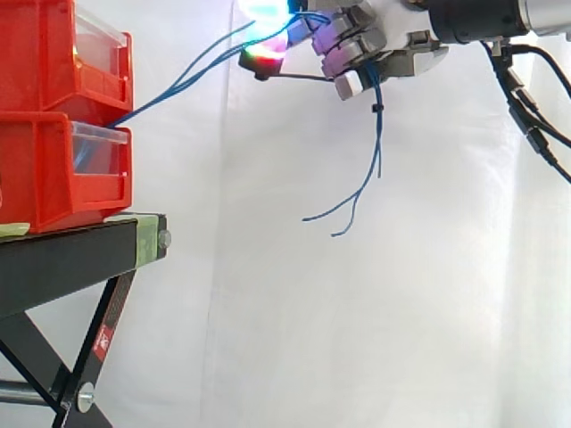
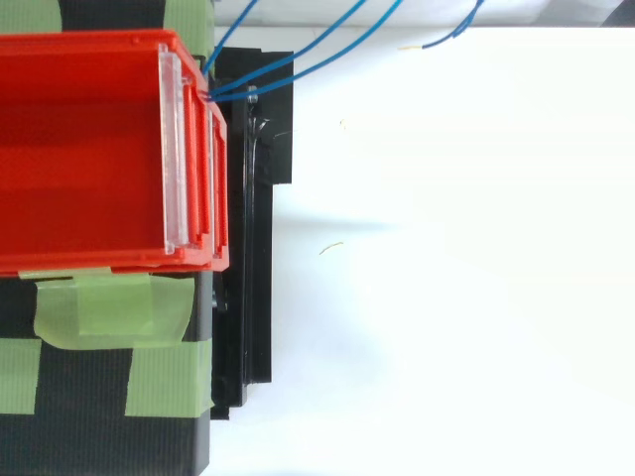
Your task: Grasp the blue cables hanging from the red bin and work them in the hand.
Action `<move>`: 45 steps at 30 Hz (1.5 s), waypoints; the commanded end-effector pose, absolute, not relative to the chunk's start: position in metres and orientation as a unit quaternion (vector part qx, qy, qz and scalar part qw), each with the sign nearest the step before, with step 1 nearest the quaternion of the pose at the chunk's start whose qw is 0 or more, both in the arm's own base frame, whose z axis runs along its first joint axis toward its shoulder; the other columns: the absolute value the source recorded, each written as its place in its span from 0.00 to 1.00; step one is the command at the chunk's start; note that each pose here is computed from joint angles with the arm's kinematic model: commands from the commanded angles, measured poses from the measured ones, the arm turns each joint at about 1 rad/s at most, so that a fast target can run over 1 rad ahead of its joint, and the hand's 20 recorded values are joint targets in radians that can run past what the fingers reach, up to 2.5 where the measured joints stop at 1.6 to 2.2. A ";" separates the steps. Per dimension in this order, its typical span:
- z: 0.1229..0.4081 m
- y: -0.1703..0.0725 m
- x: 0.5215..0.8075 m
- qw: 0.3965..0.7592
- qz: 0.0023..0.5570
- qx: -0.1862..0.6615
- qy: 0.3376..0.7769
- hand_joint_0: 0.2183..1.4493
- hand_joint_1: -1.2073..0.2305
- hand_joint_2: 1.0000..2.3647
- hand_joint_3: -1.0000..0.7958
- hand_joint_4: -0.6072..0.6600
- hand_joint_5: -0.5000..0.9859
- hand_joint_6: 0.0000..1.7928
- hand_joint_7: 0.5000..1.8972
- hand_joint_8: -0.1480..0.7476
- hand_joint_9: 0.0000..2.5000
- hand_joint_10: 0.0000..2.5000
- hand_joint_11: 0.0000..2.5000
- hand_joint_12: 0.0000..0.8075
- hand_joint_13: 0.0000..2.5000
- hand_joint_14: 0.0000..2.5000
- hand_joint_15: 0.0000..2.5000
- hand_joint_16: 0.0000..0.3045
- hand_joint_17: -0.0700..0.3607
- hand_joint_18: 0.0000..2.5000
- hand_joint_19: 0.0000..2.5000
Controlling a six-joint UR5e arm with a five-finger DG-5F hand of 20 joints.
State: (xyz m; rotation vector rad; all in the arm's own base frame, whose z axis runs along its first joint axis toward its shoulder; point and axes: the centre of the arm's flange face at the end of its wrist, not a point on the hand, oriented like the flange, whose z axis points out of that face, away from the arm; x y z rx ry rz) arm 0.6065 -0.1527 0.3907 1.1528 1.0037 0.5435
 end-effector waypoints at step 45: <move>0.376 -0.144 0.590 0.647 0.181 0.499 0.547 0.54 0.40 0.38 0.69 0.72 0.67 0.10 0.60 0.64 0.64 1.00 1.00 0.90 0.76 1.00 0.79 0.74 0.55 0.88 0.29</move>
